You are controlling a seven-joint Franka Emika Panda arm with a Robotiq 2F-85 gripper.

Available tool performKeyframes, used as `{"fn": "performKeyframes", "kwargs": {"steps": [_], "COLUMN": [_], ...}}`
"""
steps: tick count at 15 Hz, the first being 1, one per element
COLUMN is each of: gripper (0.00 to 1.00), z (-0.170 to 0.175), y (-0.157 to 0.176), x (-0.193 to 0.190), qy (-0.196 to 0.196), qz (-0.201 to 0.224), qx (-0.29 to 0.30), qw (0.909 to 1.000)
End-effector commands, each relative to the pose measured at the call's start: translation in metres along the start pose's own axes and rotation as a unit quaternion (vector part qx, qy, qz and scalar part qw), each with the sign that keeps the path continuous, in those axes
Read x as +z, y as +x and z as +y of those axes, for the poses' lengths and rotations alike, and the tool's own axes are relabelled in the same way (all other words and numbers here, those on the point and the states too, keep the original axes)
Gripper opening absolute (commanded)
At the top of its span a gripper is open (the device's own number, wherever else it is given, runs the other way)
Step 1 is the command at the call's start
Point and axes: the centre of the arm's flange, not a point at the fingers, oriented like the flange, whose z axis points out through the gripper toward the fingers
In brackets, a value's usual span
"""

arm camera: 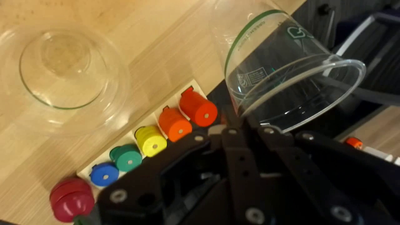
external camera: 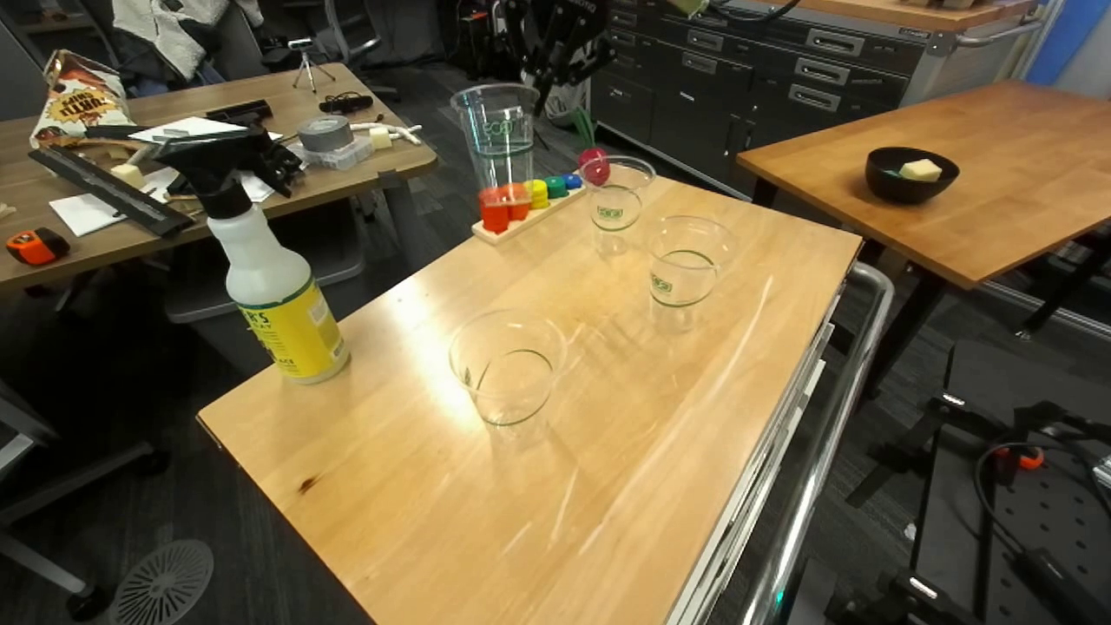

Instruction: Stack the cups in a clockwise direction

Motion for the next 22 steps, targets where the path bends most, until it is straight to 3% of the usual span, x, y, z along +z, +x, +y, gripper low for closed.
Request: {"fn": "performKeyframes", "kwargs": {"steps": [1, 4, 8, 12, 14, 16, 22], "gripper": [0.05, 0.05, 0.06, 0.06, 0.06, 0.06, 0.07], "z": [0.046, 0.072, 0.100, 0.111, 0.107, 0.101, 0.122], "y": [-0.050, -0.063, -0.097, -0.122, -0.129, -0.131, -0.103], "x": [-0.049, -0.075, -0.103, -0.124, -0.124, -0.116, -0.039], "qy": [0.050, 0.083, 0.113, 0.086, 0.049, 0.014, -0.059], "qz": [0.087, 0.160, 0.261, 0.366, 0.397, 0.400, 0.297], "qx": [0.012, 0.034, 0.054, 0.049, 0.032, 0.018, -0.013], "qw": [0.9949, 0.9830, 0.9571, 0.9254, 0.9159, 0.9164, 0.9531]}}
